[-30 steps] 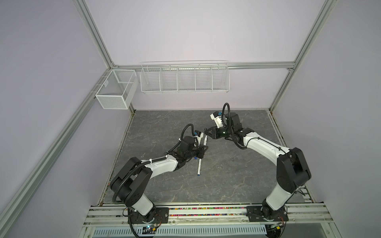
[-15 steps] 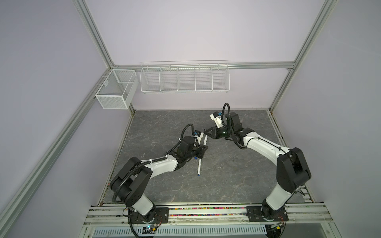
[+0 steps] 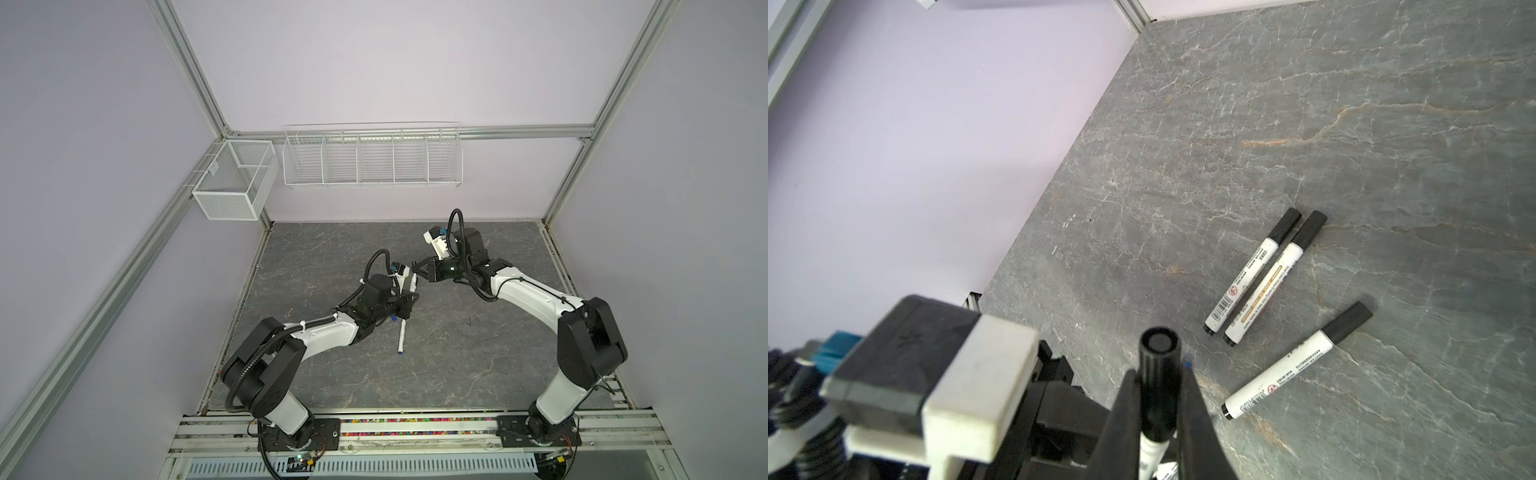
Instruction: Insert the pens into the pen caps
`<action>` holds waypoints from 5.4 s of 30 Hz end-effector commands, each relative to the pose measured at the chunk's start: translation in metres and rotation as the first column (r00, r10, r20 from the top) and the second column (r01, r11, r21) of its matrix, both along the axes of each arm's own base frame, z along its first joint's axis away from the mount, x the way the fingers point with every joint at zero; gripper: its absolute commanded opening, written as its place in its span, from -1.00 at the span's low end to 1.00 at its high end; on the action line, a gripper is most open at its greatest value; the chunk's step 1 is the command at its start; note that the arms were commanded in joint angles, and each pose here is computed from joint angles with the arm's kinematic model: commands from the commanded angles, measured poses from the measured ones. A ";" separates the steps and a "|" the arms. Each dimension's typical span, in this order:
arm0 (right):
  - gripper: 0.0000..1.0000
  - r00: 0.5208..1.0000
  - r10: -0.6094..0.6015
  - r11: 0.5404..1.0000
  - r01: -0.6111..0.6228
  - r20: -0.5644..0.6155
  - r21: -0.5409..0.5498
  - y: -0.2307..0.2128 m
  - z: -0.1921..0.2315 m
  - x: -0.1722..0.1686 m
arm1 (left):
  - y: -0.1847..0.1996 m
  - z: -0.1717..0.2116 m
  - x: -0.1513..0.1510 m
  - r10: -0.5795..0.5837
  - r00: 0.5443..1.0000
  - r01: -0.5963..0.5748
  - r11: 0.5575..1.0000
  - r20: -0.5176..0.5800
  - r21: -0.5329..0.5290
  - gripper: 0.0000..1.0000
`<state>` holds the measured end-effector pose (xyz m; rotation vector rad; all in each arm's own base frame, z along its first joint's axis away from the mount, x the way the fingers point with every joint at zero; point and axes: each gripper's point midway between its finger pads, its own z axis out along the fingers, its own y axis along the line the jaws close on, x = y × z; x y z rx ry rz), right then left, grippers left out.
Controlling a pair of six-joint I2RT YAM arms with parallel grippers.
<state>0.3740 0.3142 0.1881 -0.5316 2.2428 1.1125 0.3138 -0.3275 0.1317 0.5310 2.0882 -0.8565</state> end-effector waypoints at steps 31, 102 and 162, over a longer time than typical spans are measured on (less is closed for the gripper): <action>-0.65 0.937 0.347 0.936 -0.348 0.026 0.055 0.005 0.033 -0.081 | 0.002 0.098 0.041 0.129 0.945 -0.070 0.977 0.301 -0.199 -1.00; -0.34 0.932 -0.003 0.999 -0.010 0.361 0.034 -0.020 0.122 -0.018 | -0.021 0.074 0.001 -0.002 0.922 0.035 0.996 0.387 -0.079 -1.00; -0.86 0.787 0.447 0.615 -0.616 -0.426 -0.493 -0.023 -0.149 -0.145 | 0.146 0.184 0.106 0.565 0.781 -0.284 0.702 0.266 -0.653 -1.00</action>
